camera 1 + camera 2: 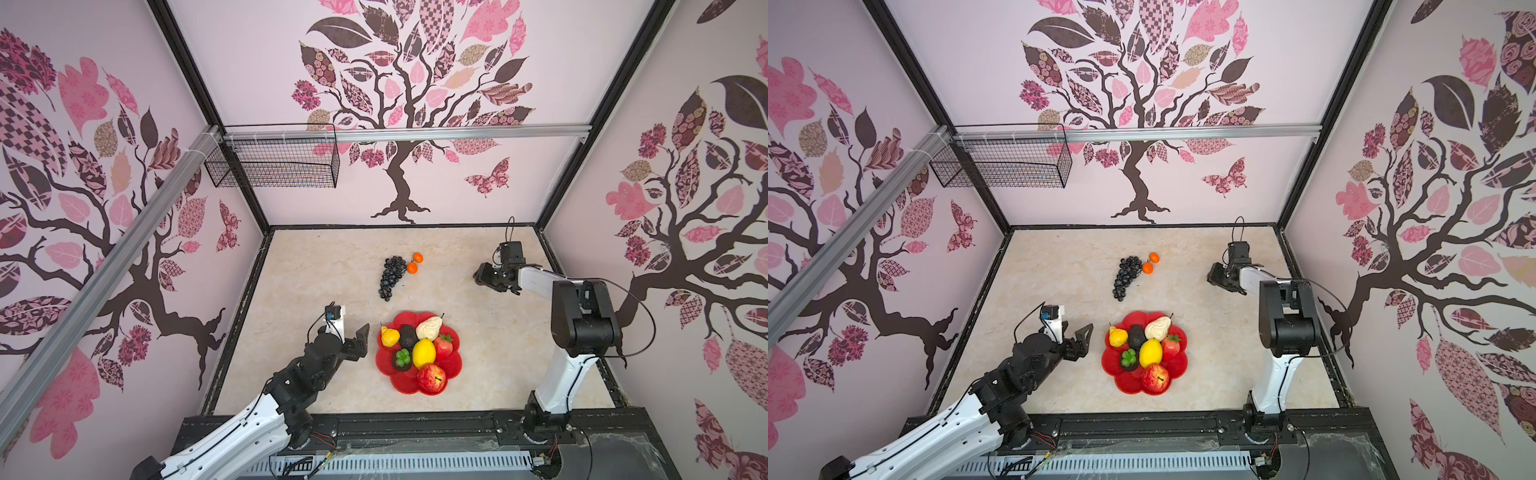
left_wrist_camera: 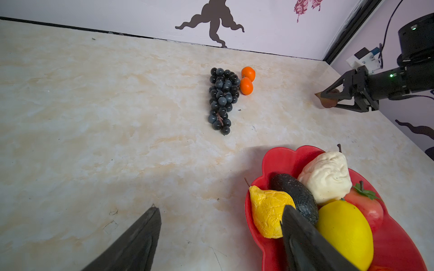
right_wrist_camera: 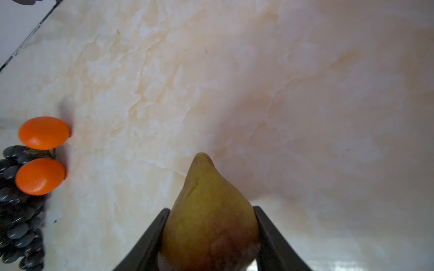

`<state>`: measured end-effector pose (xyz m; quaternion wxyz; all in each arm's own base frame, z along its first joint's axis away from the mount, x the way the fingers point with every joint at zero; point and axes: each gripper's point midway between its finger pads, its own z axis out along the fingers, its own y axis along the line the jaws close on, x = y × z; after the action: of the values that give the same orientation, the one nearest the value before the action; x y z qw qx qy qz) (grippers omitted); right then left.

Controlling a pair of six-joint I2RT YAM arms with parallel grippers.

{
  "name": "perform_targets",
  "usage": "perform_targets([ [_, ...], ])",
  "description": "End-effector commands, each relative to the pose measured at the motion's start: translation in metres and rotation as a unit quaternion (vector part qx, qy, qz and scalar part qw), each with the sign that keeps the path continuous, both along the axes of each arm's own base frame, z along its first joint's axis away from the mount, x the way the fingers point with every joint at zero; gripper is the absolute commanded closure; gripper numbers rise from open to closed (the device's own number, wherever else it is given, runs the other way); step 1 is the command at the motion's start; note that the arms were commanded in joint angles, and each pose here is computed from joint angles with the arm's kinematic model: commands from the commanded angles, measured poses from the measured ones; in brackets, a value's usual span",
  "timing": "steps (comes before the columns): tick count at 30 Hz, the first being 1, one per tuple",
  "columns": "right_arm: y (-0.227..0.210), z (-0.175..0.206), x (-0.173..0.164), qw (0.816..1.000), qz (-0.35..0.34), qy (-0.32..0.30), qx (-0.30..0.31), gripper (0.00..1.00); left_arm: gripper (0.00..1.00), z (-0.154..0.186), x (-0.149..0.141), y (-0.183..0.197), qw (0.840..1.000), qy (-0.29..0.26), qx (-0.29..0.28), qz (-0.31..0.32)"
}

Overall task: Arrange fruit in a fruit bowl
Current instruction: Pick up the fruit from the top-right of the table.

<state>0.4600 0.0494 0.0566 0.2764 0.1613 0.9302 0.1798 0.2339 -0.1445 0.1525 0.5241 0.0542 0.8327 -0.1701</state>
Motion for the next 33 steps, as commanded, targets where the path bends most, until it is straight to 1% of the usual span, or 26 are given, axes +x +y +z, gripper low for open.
perform_targets([
  [1,0.026,0.052,-0.007,0.997,0.030,-0.059,0.038,0.45,0.16,-0.005,0.003,-0.008,1.000,0.005,-0.003,-0.016],
  [3,0.045,0.067,-0.020,0.994,0.057,-0.076,0.055,0.45,0.16,-0.009,0.004,-0.015,0.999,0.020,-0.006,-0.033],
  [5,0.069,0.086,-0.038,0.989,0.089,-0.096,0.068,0.44,0.16,-0.012,0.007,-0.022,0.998,0.044,-0.021,-0.043],
  [8,0.103,0.110,-0.067,0.979,0.138,-0.118,0.094,0.44,0.16,-0.012,0.012,-0.030,0.994,0.086,-0.054,-0.039],
  [11,0.129,0.125,-0.097,0.968,0.171,-0.142,0.118,0.44,0.16,-0.009,0.017,-0.038,0.988,0.128,-0.088,-0.024],
  [14,0.162,0.134,-0.128,0.953,0.219,-0.163,0.134,0.44,0.15,0.004,0.020,-0.046,0.980,0.152,-0.128,-0.016],
  [16,0.183,0.136,-0.146,0.943,0.251,-0.171,0.139,0.44,0.15,0.017,0.021,-0.057,0.974,0.157,-0.159,-0.030],
  [21,0.229,0.137,-0.183,0.917,0.318,-0.192,0.149,0.44,0.12,0.050,0.017,-0.084,0.957,0.168,-0.219,-0.086],
  [24,0.253,0.136,-0.202,0.899,0.360,-0.204,0.141,0.45,0.11,0.060,0.013,-0.099,0.941,0.186,-0.257,-0.115],
  [28,0.267,0.140,-0.214,0.881,0.383,-0.224,0.166,0.46,0.10,0.064,0.007,-0.114,0.919,0.216,-0.299,-0.141],
  [33,0.275,0.139,-0.223,0.867,0.400,-0.246,0.166,0.46,0.10,0.067,0.004,-0.122,0.901,0.228,-0.334,-0.156],
])
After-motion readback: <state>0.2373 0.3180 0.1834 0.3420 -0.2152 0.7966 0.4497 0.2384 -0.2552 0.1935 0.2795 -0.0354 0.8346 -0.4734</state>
